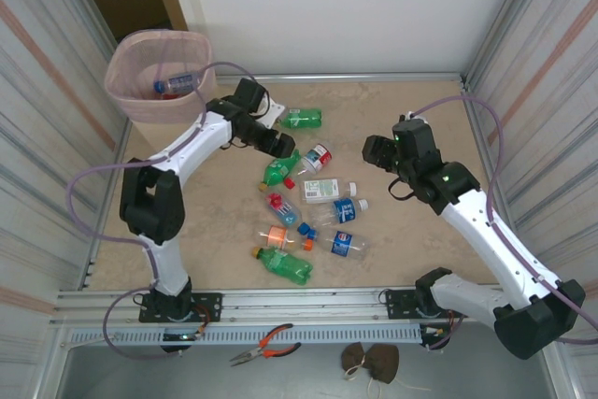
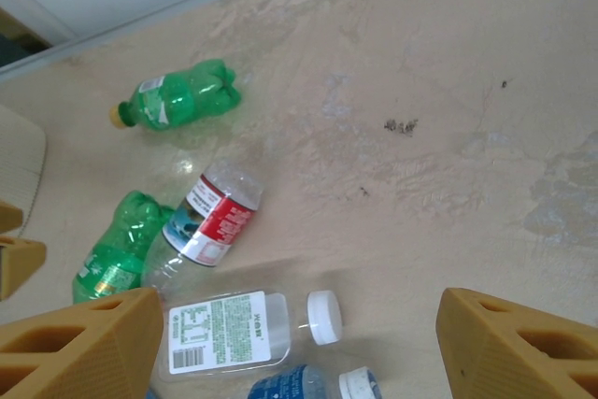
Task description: Put the plastic bottles in the bin
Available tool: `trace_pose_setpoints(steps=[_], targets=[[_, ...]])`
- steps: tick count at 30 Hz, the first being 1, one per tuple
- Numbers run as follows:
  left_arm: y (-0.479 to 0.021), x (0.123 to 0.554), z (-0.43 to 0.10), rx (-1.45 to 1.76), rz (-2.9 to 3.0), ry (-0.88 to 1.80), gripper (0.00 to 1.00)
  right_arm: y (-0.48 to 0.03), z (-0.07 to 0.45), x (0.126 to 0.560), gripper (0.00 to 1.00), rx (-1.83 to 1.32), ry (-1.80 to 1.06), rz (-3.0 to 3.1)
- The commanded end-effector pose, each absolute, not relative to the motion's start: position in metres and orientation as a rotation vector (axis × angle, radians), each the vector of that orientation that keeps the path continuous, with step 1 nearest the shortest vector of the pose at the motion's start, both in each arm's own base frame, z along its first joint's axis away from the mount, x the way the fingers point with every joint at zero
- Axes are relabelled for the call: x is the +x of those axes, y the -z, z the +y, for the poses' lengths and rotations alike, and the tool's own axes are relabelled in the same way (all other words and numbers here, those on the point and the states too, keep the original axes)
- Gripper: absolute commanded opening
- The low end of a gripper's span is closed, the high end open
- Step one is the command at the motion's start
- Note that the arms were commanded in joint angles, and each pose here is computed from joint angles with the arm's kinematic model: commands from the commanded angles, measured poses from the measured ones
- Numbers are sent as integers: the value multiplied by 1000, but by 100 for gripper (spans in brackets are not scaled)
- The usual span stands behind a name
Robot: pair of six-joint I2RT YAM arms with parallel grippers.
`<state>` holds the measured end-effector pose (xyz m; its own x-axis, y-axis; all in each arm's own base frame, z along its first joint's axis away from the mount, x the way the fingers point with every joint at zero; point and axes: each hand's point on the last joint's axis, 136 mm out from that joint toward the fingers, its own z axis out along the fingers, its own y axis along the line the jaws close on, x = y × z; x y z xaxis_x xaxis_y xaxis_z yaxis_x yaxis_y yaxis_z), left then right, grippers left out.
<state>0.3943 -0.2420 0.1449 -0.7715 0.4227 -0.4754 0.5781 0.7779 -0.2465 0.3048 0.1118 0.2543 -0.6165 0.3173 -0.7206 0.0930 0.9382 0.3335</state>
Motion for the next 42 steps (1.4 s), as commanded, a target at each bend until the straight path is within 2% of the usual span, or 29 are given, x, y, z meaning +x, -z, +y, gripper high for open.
trace_pose_setpoints(steps=[1,22,42], targets=[[-130,392,-244,848,2583,534,85,-259,107,305,76,290,-319,2221],[-60,379,-242,946,2732,503,84,-250,108,310,76,332,-325,2241],[-32,379,-232,946,2782,406,68,-250,107,308,76,345,-322,2239]])
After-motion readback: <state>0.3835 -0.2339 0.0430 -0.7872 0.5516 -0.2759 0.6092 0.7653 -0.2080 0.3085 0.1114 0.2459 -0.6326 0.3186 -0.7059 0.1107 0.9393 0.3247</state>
